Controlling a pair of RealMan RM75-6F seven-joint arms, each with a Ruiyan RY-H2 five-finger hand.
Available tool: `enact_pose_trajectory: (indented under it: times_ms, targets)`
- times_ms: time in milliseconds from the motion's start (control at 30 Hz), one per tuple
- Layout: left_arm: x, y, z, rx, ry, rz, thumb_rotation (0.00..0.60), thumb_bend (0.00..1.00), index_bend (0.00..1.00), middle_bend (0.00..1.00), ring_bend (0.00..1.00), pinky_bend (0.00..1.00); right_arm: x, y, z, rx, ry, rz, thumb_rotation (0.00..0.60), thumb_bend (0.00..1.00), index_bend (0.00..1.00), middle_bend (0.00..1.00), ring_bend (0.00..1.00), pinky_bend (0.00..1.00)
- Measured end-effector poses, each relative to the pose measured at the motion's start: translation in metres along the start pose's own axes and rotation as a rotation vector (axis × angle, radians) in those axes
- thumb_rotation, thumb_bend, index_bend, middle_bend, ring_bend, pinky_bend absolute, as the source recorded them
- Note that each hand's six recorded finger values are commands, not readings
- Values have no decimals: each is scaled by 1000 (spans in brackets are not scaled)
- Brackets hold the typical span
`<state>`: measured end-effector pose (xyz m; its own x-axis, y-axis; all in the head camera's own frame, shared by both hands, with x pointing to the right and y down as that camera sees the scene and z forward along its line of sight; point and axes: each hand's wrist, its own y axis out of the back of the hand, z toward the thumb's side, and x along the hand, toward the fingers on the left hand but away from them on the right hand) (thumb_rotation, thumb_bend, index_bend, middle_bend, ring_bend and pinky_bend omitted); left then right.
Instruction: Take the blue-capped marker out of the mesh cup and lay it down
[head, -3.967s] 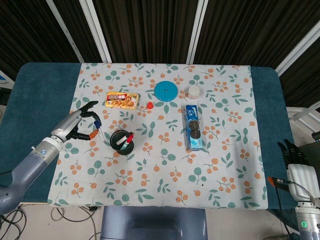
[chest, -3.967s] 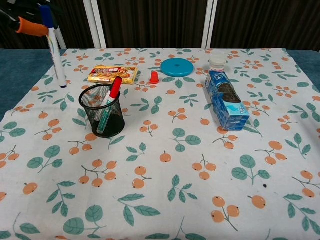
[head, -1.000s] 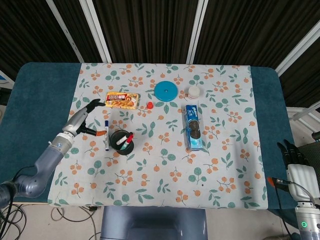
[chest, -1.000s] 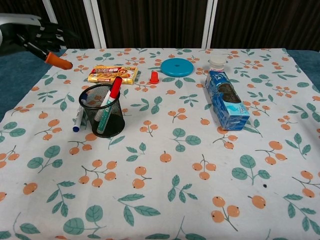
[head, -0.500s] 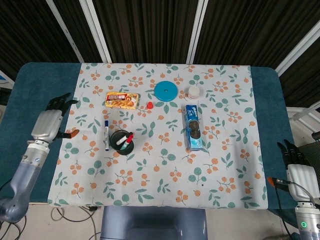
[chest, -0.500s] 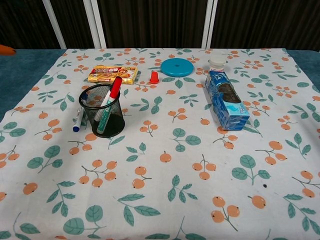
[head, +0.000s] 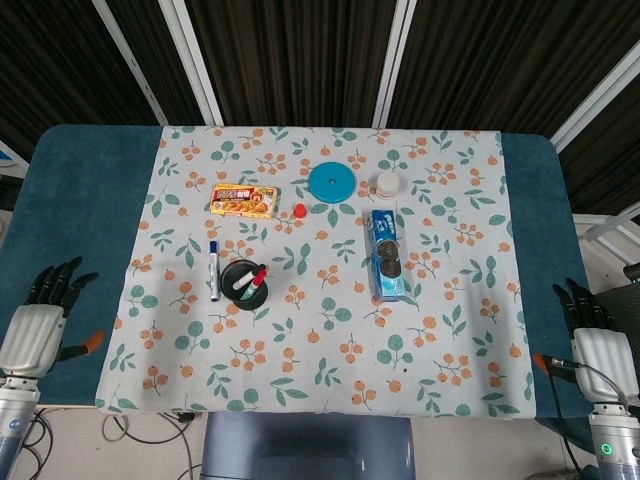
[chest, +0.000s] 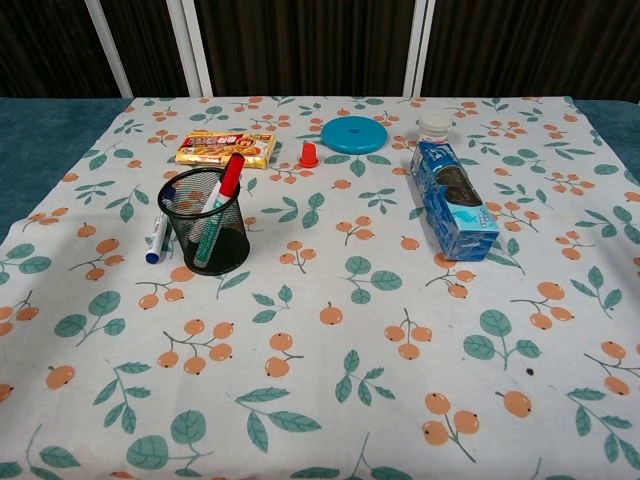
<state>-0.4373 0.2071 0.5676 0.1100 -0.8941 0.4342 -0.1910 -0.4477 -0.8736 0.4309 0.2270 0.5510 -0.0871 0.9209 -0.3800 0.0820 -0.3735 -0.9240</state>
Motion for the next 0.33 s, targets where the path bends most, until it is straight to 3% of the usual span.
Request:
enact_pose_trajectory:
  times_ms: [333]
  targets:
    - [-10, 3, -14, -41, 21, 28, 600, 181, 169, 0, 0, 0, 0, 0, 0, 2, 1, 0, 600, 115, 96, 9, 62, 175]
